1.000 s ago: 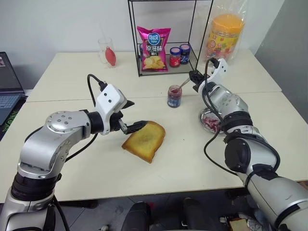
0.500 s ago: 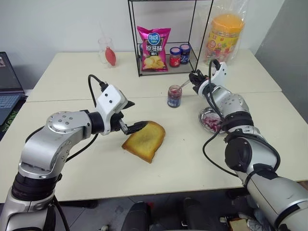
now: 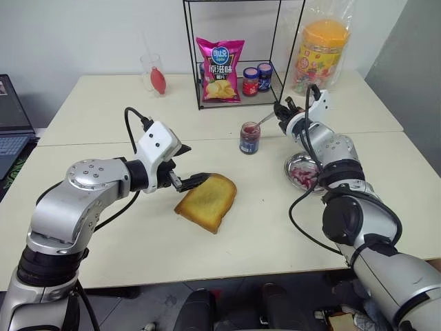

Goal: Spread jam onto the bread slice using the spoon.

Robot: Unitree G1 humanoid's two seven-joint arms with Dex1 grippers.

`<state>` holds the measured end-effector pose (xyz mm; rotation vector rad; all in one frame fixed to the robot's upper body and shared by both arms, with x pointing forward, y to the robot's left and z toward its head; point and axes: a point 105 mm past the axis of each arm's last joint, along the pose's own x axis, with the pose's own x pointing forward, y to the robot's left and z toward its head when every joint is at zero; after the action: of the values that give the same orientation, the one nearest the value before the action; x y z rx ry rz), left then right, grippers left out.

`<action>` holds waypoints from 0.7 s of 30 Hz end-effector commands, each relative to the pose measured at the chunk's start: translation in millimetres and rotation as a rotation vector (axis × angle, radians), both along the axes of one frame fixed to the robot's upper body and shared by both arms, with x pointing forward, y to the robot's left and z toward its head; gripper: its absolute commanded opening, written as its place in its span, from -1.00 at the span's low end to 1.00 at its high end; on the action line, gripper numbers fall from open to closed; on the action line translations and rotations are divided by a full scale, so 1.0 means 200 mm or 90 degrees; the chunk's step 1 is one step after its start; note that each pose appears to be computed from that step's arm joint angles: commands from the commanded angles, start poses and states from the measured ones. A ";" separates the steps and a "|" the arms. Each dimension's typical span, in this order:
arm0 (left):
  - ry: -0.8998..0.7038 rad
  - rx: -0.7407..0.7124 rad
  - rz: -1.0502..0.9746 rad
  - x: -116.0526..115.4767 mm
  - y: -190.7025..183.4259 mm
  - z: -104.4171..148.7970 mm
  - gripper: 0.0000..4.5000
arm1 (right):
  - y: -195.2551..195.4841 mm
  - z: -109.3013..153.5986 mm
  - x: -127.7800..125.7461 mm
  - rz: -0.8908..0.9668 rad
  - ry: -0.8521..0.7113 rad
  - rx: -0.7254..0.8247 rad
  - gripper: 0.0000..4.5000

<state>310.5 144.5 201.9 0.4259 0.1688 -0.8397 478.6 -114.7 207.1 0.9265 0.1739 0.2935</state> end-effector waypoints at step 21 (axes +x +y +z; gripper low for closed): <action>-0.038 -0.040 -0.002 0.02 -0.02 0.08 1.00 | -0.11 0.23 -0.03 -0.013 -0.069 0.066 -0.99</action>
<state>312.9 138.5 203.8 0.3935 0.1448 -0.8536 476.5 -136.4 229.3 0.9819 0.1103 0.2833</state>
